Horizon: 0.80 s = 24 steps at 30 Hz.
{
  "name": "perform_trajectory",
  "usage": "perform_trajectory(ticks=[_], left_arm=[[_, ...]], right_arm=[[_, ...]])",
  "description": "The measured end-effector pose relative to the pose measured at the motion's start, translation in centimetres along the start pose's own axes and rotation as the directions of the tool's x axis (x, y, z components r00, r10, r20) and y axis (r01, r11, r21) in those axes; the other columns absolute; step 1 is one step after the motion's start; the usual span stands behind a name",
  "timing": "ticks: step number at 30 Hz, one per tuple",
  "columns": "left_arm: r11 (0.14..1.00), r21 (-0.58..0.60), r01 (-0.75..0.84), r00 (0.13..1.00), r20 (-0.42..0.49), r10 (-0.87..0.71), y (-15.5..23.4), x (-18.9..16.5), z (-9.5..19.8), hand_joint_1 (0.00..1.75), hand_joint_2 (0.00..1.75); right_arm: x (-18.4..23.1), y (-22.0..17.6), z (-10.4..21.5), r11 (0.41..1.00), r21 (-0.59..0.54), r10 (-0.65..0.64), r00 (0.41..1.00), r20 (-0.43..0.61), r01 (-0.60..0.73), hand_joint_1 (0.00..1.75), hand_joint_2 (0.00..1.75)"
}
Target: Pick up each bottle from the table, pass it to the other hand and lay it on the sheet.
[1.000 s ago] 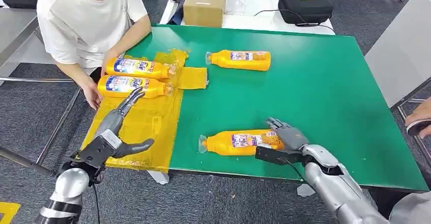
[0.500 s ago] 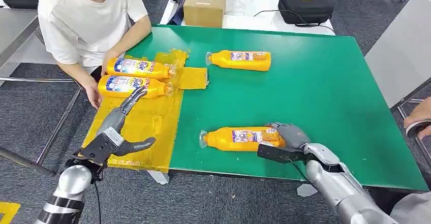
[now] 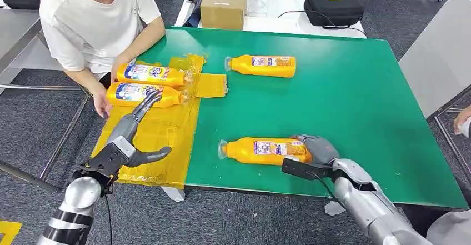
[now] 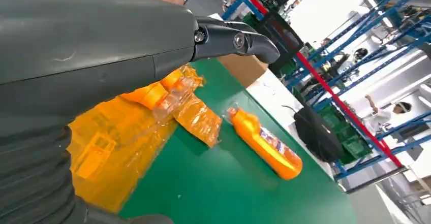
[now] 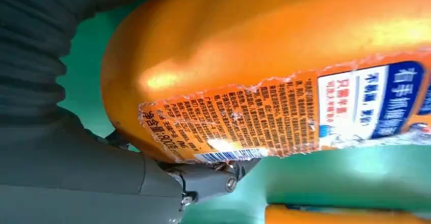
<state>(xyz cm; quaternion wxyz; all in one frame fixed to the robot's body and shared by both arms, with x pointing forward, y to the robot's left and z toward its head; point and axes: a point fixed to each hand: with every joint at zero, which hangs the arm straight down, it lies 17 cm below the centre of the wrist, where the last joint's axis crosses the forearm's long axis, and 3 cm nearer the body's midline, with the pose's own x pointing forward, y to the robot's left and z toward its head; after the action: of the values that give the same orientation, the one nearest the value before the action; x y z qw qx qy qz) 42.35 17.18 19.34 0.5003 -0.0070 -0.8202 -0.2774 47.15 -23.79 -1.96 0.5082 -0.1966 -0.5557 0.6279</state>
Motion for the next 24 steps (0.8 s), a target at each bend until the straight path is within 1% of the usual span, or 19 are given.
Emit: perform_trajectory(ticks=[3,4,7,8,9,11,12,16,18,21,24], left_arm=[[0.997,0.035,-0.069,0.997,0.030,0.068,0.0,0.9,-0.2,0.00,1.75],[0.994,0.048,-0.100,0.994,0.037,0.098,-0.1,1.2,0.1,0.00,1.75],[0.935,0.135,-0.327,0.941,0.138,0.309,0.1,4.2,0.6,0.00,1.75],[0.897,0.157,-0.413,0.906,0.173,0.387,0.0,5.1,1.2,0.00,1.75],[0.850,0.176,-0.497,0.862,0.210,0.461,-0.1,5.9,1.8,0.00,1.75],[0.768,0.193,-0.611,0.785,0.269,0.557,-0.1,7.2,3.1,0.00,1.75],[0.737,0.202,-0.645,0.759,0.283,0.586,-0.3,7.4,3.6,0.00,1.75],[0.669,0.206,-0.714,0.696,0.315,0.645,-0.8,8.3,5.0,0.00,1.75],[0.641,0.204,-0.740,0.670,0.317,0.671,-1.2,8.4,5.6,0.00,1.75],[0.617,0.206,-0.759,0.649,0.311,0.694,-1.7,8.3,6.3,0.00,1.75],[0.619,0.203,-0.759,0.650,0.286,0.704,-2.6,8.1,6.8,0.00,1.75]], right_arm=[[1.9,0.4,0.3,0.995,-0.061,-0.073,0.996,0.050,0.076,1.75,1.75],[2.6,1.1,0.7,0.992,-0.074,-0.101,0.993,0.061,0.105,1.75,1.75],[6.5,0.4,1.4,0.949,-0.193,-0.224,0.964,0.147,0.250,1.75,1.75],[7.9,0.5,2.1,0.924,-0.223,-0.273,0.945,0.178,0.309,1.75,1.75],[9.3,0.0,2.7,0.888,-0.268,-0.324,0.921,0.216,0.375,1.75,1.75],[11.7,-1.6,3.8,0.806,-0.336,-0.402,0.868,0.292,0.486,1.75,1.75],[12.3,-2.4,4.5,0.770,-0.368,-0.421,0.849,0.319,0.521,1.75,1.75],[13.3,-5.3,6.4,0.655,-0.458,-0.464,0.798,0.385,0.601,1.75,1.75],[13.4,-6.1,7.1,0.612,-0.483,-0.479,0.780,0.404,0.626,1.75,1.75],[13.6,-6.8,7.9,0.569,-0.509,-0.489,0.763,0.423,0.646,1.75,1.75],[13.9,-7.2,8.1,0.547,-0.517,-0.494,0.753,0.435,0.658,1.75,1.75]])
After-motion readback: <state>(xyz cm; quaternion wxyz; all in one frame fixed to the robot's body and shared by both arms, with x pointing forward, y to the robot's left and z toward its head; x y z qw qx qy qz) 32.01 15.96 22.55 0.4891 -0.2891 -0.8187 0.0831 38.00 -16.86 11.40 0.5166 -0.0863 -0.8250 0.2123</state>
